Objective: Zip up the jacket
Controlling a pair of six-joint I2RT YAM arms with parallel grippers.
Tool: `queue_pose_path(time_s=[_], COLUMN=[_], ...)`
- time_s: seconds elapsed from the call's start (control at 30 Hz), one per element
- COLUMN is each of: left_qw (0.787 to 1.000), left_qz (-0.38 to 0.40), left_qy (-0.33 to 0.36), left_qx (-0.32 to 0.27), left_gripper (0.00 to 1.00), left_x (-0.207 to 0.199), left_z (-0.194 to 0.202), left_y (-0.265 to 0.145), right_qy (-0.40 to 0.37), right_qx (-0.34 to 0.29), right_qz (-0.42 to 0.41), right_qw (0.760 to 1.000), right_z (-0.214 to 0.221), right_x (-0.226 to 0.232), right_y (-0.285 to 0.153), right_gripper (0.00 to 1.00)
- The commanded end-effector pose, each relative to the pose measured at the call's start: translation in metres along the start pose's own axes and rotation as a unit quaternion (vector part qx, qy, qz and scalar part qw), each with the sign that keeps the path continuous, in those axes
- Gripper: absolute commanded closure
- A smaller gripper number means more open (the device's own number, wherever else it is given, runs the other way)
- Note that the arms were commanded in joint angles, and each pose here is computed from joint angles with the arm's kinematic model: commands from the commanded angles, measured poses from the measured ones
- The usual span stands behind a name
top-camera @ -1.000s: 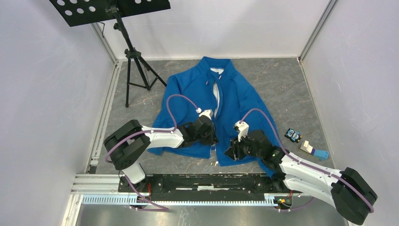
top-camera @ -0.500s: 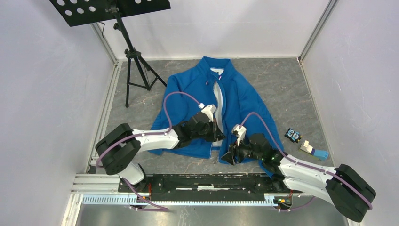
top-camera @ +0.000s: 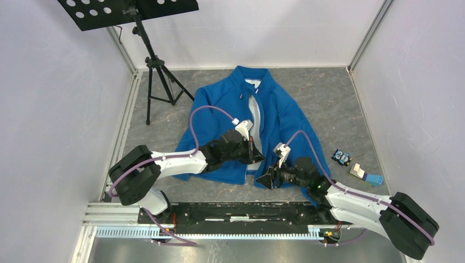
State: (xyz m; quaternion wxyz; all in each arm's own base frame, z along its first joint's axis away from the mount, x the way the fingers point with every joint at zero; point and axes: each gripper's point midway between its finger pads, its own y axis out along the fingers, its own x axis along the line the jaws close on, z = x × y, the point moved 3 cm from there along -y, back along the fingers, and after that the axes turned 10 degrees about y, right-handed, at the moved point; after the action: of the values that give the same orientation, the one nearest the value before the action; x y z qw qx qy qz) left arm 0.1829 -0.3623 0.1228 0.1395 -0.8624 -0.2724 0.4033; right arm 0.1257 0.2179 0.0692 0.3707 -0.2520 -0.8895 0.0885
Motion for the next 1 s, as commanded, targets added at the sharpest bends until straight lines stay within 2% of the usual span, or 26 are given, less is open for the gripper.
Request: queue_pose_path(time_s=[0.0, 0.13, 0.3, 0.57, 0.67, 0.83, 0.87, 0.93, 0.97], left_qw=[0.999, 0.999, 0.998, 0.996, 0.996, 0.995, 0.996, 0.996, 0.996], left_qz=[0.046, 0.045, 0.047, 0.04, 0.041, 0.042, 0.041, 0.042, 0.043], left_qy=[-0.007, -0.017, -0.035, -0.072, -0.079, -0.08, -0.079, -0.074, -0.07], left_qx=[-0.023, -0.023, -0.023, -0.021, -0.024, -0.031, -0.032, -0.035, -0.036], left_gripper=[0.98, 0.98, 0.98, 0.98, 0.98, 0.98, 0.95, 0.76, 0.69], left_x=[-0.025, -0.024, -0.025, -0.023, -0.024, -0.024, -0.024, -0.023, -0.022], left_z=[-0.016, -0.016, -0.016, -0.014, -0.014, -0.016, -0.016, -0.016, -0.016], left_y=[-0.009, -0.008, -0.006, -0.002, -0.003, -0.007, -0.009, -0.013, -0.015], right_qy=[0.008, 0.029, 0.049, 0.072, 0.085, 0.082, 0.077, 0.061, 0.053], right_qx=[-0.044, -0.056, -0.073, -0.091, -0.106, -0.126, -0.123, -0.115, -0.111], right_qz=[-0.005, 0.0, 0.011, 0.045, 0.06, 0.062, 0.066, 0.058, 0.051], right_qw=[0.999, 0.998, 0.996, 0.992, 0.989, 0.987, 0.987, 0.99, 0.991], right_z=[-0.013, -0.013, -0.016, -0.019, -0.02, -0.021, -0.02, -0.019, -0.018], right_x=[0.003, 0.001, -0.002, -0.013, -0.019, -0.022, -0.024, -0.022, -0.02], right_y=[0.002, 0.003, 0.004, 0.007, 0.006, 0.003, 0.003, 0.003, 0.003], right_gripper=[0.42, 0.41, 0.49, 0.47, 0.56, 0.99, 0.99, 1.0, 0.93])
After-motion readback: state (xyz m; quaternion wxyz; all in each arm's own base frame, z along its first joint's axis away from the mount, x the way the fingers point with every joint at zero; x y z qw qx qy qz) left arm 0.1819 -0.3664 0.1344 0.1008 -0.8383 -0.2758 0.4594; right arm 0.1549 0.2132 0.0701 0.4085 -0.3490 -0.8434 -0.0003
